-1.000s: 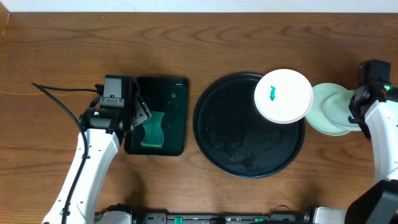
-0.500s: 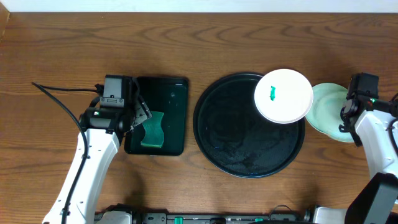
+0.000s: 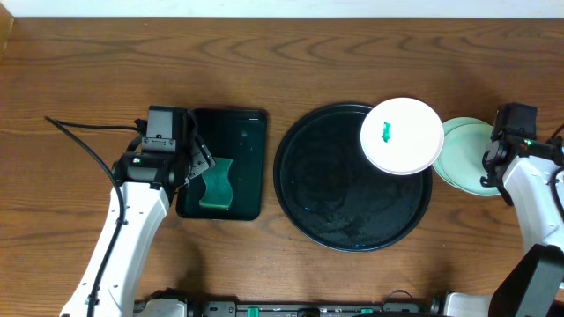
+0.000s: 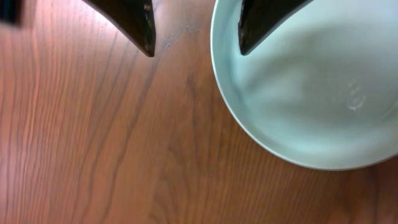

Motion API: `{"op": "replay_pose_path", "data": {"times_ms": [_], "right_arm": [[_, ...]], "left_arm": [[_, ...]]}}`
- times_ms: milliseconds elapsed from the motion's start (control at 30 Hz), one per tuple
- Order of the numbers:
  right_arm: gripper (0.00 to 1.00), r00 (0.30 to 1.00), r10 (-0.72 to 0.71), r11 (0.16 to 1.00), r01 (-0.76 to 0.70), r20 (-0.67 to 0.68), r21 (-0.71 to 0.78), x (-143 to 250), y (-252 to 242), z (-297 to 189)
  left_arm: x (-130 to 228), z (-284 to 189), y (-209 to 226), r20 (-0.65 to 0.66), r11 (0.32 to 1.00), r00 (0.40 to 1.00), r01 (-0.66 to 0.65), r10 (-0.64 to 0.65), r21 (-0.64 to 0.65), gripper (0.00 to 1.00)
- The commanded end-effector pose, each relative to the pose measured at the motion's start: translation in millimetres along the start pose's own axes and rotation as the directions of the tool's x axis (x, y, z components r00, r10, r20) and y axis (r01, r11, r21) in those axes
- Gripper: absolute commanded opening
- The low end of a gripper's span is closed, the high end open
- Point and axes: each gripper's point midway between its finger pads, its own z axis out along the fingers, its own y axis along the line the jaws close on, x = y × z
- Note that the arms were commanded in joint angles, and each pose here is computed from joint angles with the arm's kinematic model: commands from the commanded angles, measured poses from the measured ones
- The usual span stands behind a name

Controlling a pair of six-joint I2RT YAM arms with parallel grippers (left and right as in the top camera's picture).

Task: Clean dirty plates on tray and stack at the side

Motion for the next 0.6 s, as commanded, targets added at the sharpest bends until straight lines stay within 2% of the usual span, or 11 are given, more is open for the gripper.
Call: {"op": "replay_pose_path", "data": {"times_ms": [0, 33, 67, 233, 400, 567], "right_arm": [[0.11, 0.998, -0.054, 0.998, 0.054, 0.023, 0.009, -5.5, -4.1, -1.0], [0.02, 0.998, -0.066, 0.998, 0.065, 0.025, 0.007, -6.2, -3.4, -0.8], [0.01, 0.997, -0.069, 0.998, 0.068, 0.025, 0.008, -6.3, -3.6, 0.3], [0.01, 0.999, -0.047, 0.998, 0.047, 0.001, 0.048, -5.5, -15.6, 12.0], [0.01, 0.999, 0.036, 0.995, -0.033, -0.027, 0.098, 0.1, -36.8, 33.0], [0.01, 0.993, 0.093, 0.996, -0.092, -0.075, 0.021, 14.4, -28.6, 50.0]], "left_arm": [[-6.6, -4.6, -1.3, 0.017, 1.000, 1.000, 0.001, -0.001, 0.007, 0.80], [-6.4, -4.5, -1.2, 0.017, 1.000, 1.000, 0.001, -0.001, 0.006, 0.80], [-6.4, -4.5, -1.2, 0.017, 1.000, 1.000, 0.001, -0.001, 0.006, 0.80], [-6.4, -4.5, -1.2, 0.017, 1.000, 1.000, 0.001, -0.001, 0.006, 0.80], [-6.6, -4.6, -1.3, 0.017, 1.000, 1.000, 0.001, -0.001, 0.007, 0.80], [-6.6, -4.6, -1.3, 0.017, 1.000, 1.000, 0.001, -0.001, 0.007, 0.81]]}}
